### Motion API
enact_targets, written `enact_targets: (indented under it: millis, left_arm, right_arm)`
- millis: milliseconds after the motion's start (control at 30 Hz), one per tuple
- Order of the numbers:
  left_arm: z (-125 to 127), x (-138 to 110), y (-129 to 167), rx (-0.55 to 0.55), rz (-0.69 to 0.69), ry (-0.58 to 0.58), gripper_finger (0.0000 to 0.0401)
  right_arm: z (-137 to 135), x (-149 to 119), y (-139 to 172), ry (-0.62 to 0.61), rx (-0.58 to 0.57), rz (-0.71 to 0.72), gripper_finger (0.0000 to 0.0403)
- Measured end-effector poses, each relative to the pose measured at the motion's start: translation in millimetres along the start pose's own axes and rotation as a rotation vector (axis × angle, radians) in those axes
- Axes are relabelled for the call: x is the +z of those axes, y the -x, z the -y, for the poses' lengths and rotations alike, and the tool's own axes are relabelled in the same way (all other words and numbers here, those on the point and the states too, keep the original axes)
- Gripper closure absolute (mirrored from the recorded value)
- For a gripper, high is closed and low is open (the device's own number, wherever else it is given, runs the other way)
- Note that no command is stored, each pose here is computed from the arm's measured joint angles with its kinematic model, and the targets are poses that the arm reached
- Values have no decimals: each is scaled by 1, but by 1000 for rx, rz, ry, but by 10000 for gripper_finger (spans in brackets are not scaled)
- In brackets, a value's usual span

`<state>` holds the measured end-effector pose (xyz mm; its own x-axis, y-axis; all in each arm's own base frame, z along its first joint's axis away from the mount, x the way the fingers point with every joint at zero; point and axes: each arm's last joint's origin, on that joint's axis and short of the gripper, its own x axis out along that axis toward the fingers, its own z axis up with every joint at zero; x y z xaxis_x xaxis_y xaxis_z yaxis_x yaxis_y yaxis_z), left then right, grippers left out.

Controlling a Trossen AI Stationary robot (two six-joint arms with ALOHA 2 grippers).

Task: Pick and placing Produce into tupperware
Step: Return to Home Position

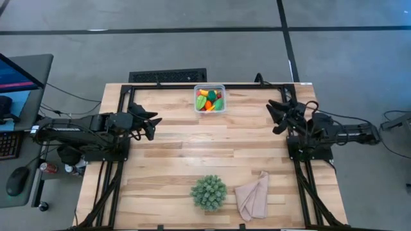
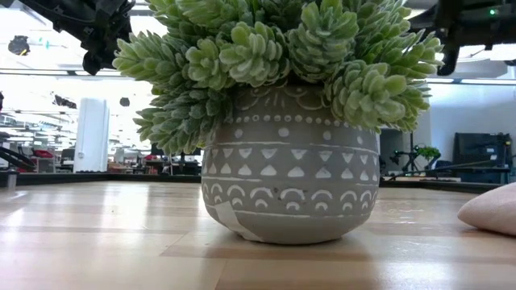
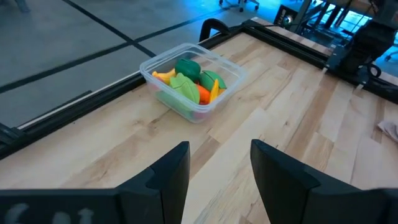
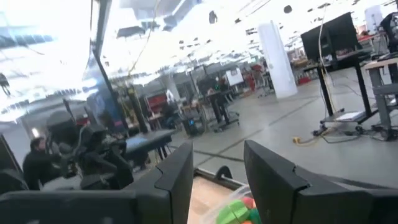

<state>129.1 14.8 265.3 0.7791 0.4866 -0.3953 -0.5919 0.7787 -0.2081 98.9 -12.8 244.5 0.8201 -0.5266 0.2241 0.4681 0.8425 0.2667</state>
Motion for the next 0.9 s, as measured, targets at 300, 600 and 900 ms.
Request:
enact_targets:
  millis: [300, 600, 900]
  left_arm:
    - [0, 0, 0, 0, 0, 0, 241]
    - [0, 0, 0, 1, 1, 9, 241]
    - [0, 0, 0, 3, 2, 13, 241]
  right_arm:
    - [16, -19, 18, -52, -41, 56, 266]
    - [20, -43, 20, -79, -41, 33, 267]
    - [18, -36, 20, -93, 0, 107, 268]
